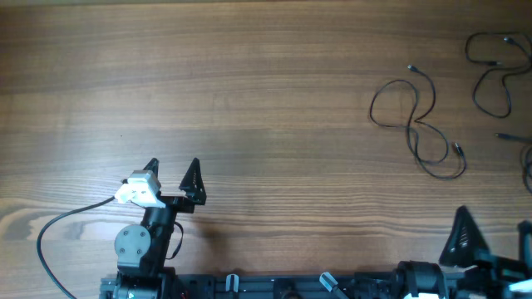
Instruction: Untangle cables
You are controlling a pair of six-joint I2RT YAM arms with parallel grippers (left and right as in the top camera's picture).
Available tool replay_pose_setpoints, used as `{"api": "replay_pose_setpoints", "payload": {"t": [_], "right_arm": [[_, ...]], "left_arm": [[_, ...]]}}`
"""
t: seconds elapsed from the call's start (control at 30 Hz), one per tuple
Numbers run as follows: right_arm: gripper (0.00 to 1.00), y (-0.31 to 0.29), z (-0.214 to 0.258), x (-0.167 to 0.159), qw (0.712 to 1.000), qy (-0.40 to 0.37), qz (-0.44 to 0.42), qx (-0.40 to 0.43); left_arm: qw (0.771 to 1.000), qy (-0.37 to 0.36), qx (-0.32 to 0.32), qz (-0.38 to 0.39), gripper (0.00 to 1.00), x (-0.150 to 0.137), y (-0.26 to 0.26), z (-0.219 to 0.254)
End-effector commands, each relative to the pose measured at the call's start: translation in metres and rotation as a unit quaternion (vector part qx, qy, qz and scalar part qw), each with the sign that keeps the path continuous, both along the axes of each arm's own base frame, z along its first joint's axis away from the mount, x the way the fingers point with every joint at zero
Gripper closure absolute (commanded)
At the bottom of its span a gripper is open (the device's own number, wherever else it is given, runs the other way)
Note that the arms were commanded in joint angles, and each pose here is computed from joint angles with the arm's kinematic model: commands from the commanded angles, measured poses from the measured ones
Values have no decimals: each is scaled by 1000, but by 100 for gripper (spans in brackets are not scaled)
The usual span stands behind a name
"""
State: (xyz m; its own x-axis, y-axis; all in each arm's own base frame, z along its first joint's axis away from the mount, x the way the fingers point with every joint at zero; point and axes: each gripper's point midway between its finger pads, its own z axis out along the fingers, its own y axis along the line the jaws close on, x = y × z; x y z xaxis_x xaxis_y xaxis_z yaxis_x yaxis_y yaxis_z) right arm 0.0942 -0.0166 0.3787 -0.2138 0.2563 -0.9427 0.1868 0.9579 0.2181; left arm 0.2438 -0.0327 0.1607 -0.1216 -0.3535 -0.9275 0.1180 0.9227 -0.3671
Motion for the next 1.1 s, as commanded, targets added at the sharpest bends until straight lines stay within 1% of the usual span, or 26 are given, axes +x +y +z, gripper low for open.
{"api": "replay_pose_setpoints", "payload": {"t": [0.0, 0.1, 0.23, 0.33, 0.5, 0.7, 0.83, 0.9, 1.07], "right_arm": [[0, -2, 33, 1, 991, -88, -24, 96], [0, -2, 59, 3, 970, -150, -31, 188], [0, -3, 80, 5, 927, -201, -36, 314], [0, -4, 93, 8, 904, -226, -35, 362], [0, -5, 117, 16, 891, -261, -22, 369], [0, -7, 142, 27, 858, -298, -7, 419], [0, -7, 153, 37, 853, -309, -1, 420], [0, -8, 154, 44, 855, -308, -2, 417], [0, -15, 151, 49, 855, -309, -24, 415]], "left_arm": [[1000, 0, 5, 7, 0, 1, 2, -3], [1000, 0, 5, 6, 0, 1, 2, -3], [1000, 0, 5, 7, 0, 1, 2, -3], [1000, 0, 5, 7, 0, 1, 2, -3], [1000, 0, 5, 7, 0, 1, 2, -3], [1000, 0, 5, 7, 0, 1, 2, -3], [1000, 0, 5, 6, 0, 1, 2, -3], [1000, 0, 5, 7, 0, 1, 2, -3], [1000, 0, 5, 7, 0, 1, 2, -3]]}}
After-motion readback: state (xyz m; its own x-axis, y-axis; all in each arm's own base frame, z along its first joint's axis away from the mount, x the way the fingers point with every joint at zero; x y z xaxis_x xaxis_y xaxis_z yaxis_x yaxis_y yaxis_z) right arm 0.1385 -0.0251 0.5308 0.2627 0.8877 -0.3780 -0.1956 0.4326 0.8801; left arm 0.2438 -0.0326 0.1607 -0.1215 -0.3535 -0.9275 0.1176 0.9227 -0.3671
